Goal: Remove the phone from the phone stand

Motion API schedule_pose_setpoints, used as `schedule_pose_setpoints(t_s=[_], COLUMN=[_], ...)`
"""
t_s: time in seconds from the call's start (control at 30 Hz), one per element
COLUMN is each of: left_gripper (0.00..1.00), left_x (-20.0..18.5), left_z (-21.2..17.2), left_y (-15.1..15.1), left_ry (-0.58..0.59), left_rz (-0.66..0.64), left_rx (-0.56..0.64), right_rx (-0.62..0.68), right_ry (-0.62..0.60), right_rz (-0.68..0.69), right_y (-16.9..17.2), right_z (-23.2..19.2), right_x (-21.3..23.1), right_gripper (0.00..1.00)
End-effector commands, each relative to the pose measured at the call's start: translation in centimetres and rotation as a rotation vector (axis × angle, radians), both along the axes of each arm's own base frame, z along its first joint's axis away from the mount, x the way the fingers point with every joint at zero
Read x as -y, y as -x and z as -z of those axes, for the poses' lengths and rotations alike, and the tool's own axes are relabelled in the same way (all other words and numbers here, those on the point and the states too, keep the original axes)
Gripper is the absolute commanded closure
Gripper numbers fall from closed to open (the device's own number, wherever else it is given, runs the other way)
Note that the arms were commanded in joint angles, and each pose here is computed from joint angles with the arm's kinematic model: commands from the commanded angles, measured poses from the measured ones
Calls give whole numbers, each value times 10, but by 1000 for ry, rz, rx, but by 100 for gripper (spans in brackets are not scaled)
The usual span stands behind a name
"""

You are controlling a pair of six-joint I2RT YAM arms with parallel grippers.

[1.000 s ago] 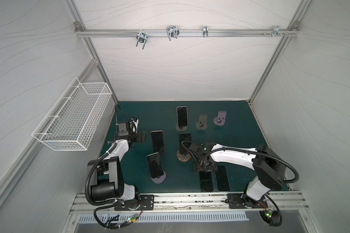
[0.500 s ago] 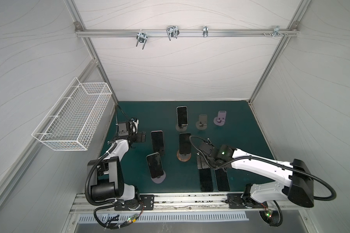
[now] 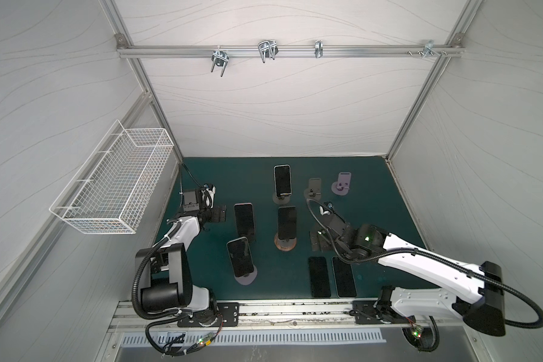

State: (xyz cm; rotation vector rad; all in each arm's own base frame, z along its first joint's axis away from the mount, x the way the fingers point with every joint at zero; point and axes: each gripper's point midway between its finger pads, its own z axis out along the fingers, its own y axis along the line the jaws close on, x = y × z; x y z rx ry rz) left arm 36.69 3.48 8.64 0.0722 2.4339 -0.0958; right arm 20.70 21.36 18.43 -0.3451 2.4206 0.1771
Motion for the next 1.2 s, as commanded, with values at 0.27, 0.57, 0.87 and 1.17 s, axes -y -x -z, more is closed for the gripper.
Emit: schedule_pose_setpoints(t_s=[0.27,0.57,0.87,1.17], left_gripper=[7,6,6,7], left_x=[-15,-24,-5,7], left_z=[-7,-37,-80,-118], left_y=[-9,12,59,99], left_ry=[-34,-80,-40,-10], left_rz=[-4,-18,49,75], left_rx=[-80,-207,-290,-363], right_rx=[72,96,81,50], right_ry=[-225,-264,-364,-470], right_rz=[-142,-260,-615,-837], right_y=[-19,-37,-14,22], right_z=[-41,-47,-86,-113], right_x=[-11,-32,-83,-135], right_gripper=[1,1,6,3])
